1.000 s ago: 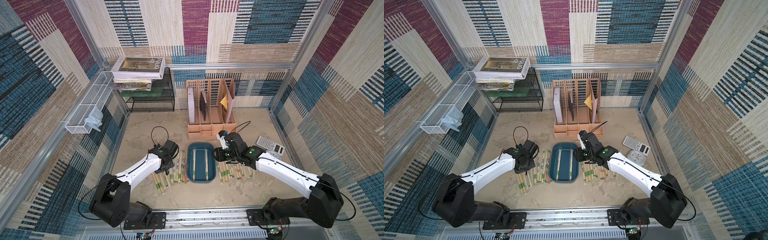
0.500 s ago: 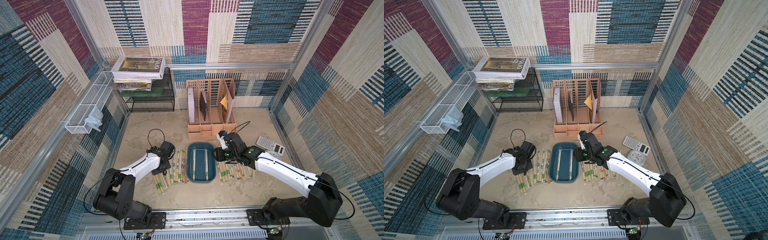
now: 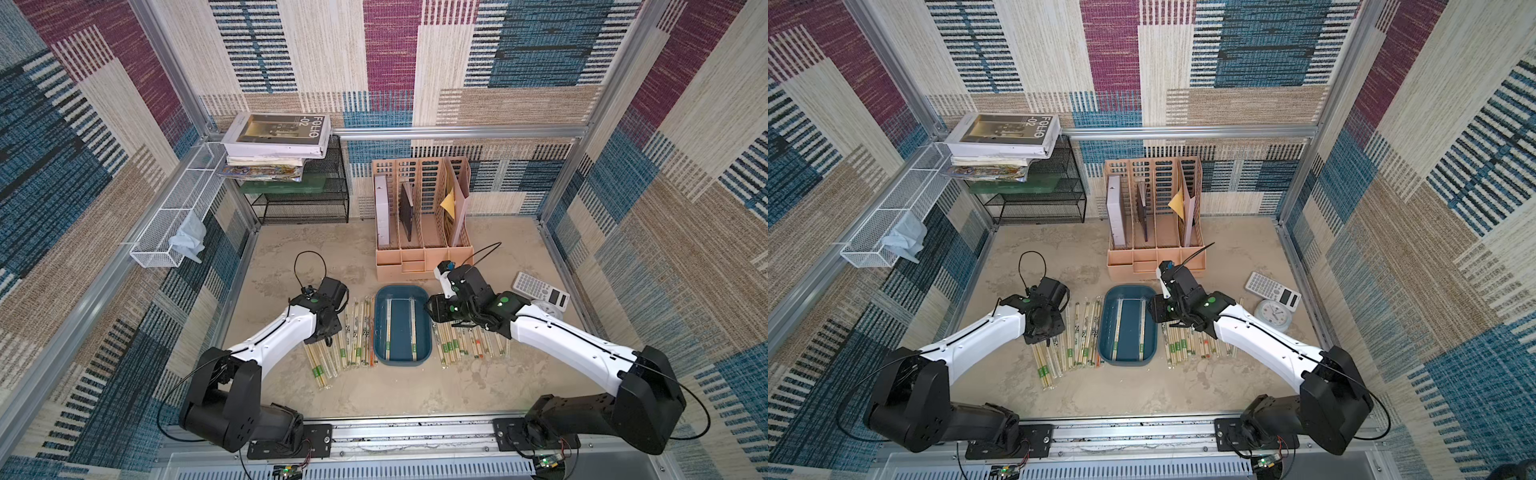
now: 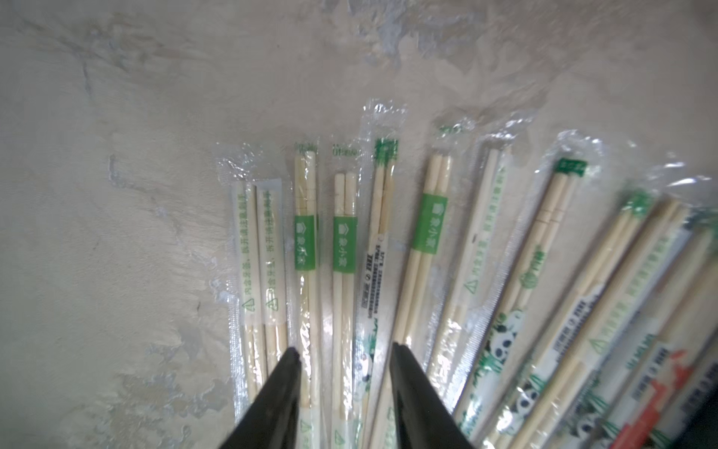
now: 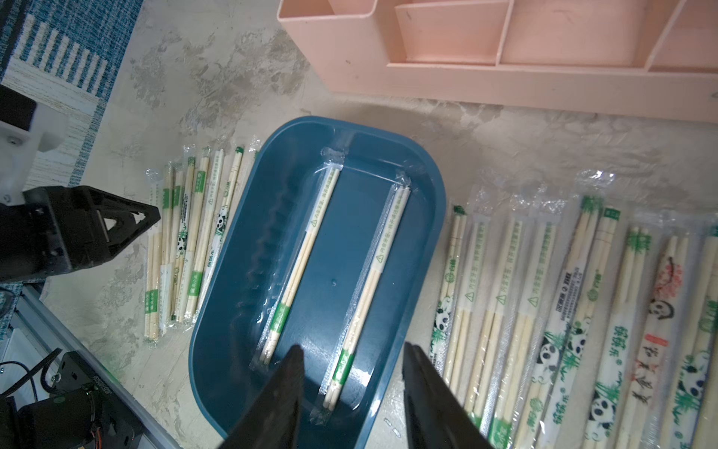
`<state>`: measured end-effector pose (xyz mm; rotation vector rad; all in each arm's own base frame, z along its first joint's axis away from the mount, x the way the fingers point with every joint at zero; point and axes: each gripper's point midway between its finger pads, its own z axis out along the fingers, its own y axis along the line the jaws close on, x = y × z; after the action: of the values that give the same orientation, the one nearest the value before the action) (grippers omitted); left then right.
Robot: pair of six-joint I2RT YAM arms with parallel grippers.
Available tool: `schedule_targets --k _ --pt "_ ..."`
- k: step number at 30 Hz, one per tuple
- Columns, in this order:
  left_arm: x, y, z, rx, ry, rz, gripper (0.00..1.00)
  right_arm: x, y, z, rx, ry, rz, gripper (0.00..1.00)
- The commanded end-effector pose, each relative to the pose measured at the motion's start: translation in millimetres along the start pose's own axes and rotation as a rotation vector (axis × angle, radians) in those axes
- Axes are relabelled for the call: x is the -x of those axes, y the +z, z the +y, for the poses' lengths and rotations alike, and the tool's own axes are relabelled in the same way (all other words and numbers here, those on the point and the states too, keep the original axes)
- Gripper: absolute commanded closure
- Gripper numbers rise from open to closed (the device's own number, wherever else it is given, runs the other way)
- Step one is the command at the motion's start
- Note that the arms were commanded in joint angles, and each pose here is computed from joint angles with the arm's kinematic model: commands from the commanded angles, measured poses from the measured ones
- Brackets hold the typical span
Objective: Take the paired disposable chopsticks out of the storage box
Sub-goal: Place the paired disposable chopsticks at the center of the board.
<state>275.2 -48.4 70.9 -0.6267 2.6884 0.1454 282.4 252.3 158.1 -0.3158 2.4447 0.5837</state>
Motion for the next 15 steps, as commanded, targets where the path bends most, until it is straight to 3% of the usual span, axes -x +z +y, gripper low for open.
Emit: schedule_targets --k 1,7,15 --pt "-3.5 -11.4 -2.2 -0.040 0.016 0.020 0.58 1.9 3.6 6.9 0.008 0.001 0.000 0.55" --pt "-0.6 -29.8 -25.7 -0.191 -0.007 0.029 0.56 -9.8 29.3 26.3 -0.022 -0.024 0.072 0.55" --pt "3.8 -37.2 -48.8 -0.294 -0.017 0.033 0.56 -32.2 76.5 21.5 -0.196 -0.018 0.175 0.55"
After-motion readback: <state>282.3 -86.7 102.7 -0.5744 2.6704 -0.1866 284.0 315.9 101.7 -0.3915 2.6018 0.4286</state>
